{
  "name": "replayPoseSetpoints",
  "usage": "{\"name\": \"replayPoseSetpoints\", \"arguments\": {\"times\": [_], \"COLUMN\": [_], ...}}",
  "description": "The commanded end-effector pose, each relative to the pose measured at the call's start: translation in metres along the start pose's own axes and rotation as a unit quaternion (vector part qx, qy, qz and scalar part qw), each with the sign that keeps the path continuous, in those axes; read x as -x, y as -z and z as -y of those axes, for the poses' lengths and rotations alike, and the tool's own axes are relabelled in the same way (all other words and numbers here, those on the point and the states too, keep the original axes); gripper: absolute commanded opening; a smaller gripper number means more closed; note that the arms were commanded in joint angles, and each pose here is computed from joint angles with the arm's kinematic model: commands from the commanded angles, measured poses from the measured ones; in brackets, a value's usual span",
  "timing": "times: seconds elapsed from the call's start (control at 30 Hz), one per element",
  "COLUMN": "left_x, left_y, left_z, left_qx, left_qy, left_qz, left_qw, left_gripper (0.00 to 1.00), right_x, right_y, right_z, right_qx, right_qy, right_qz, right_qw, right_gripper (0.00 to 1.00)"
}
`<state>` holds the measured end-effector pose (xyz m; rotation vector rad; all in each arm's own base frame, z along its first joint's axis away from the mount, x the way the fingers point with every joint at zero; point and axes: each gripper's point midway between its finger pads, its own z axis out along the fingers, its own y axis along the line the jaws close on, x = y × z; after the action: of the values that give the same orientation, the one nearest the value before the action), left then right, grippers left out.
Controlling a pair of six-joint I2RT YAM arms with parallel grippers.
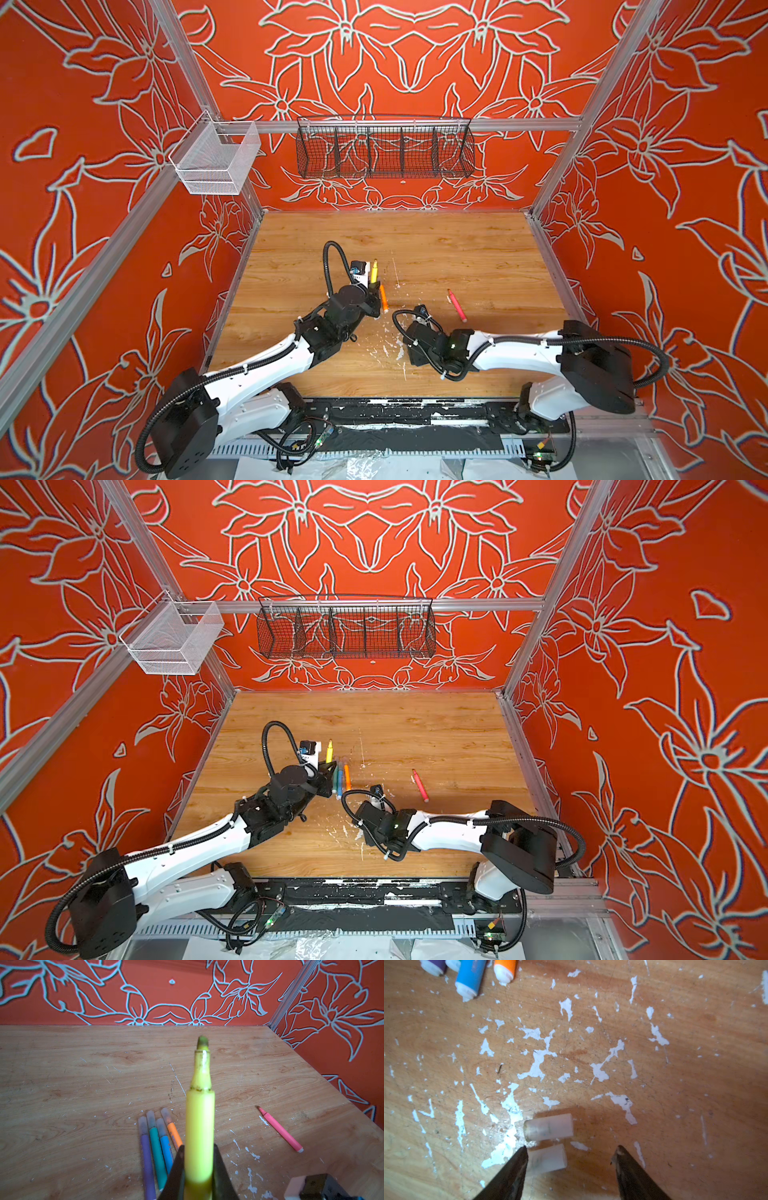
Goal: Insert the pens into the pen caps
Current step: 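Lower the right gripper over the translucent caps on the table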
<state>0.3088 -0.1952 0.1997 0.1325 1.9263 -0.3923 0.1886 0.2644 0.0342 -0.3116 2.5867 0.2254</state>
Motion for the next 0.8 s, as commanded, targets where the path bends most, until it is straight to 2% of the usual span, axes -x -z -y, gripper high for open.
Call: {"name": "replayPoseSetpoints", "arguments": {"times": [0.0, 0.37, 0.63, 0.77], "left_x": [0.016, 0.016, 0.017, 0.017], "left_y": [0.001, 0.0, 0.001, 0.002], "left_z": [0.003, 0.005, 0.004, 0.005], "left_qx": [-0.001, -0.005, -0.005, -0.006], "left_qy": [0.004, 0.005, 0.006, 0.006], "left_qz": [0.018, 0.018, 0.018, 0.02], "left_qw": [1.0, 1.0, 1.0, 1.0], "left_gripper": [0.0, 0.0, 0.0, 0.0], "right_x": [-0.001, -0.009, -0.013, -0.016], "right_y": [0.003, 0.008, 0.001, -0.003], "right_z": [0.011, 0.025, 0.023, 0.018], "right_qx": [-0.028, -0.043, -0.049, -0.047], "right_qy": [-0.002, -0.005, -0.003, 0.001], "right_qz": [0.003, 0.001, -0.014, -0.027], "right_qw": [1.0, 0.999, 0.999, 0.999], "right_gripper": [0.68, 0.65, 0.5, 0.47]}}
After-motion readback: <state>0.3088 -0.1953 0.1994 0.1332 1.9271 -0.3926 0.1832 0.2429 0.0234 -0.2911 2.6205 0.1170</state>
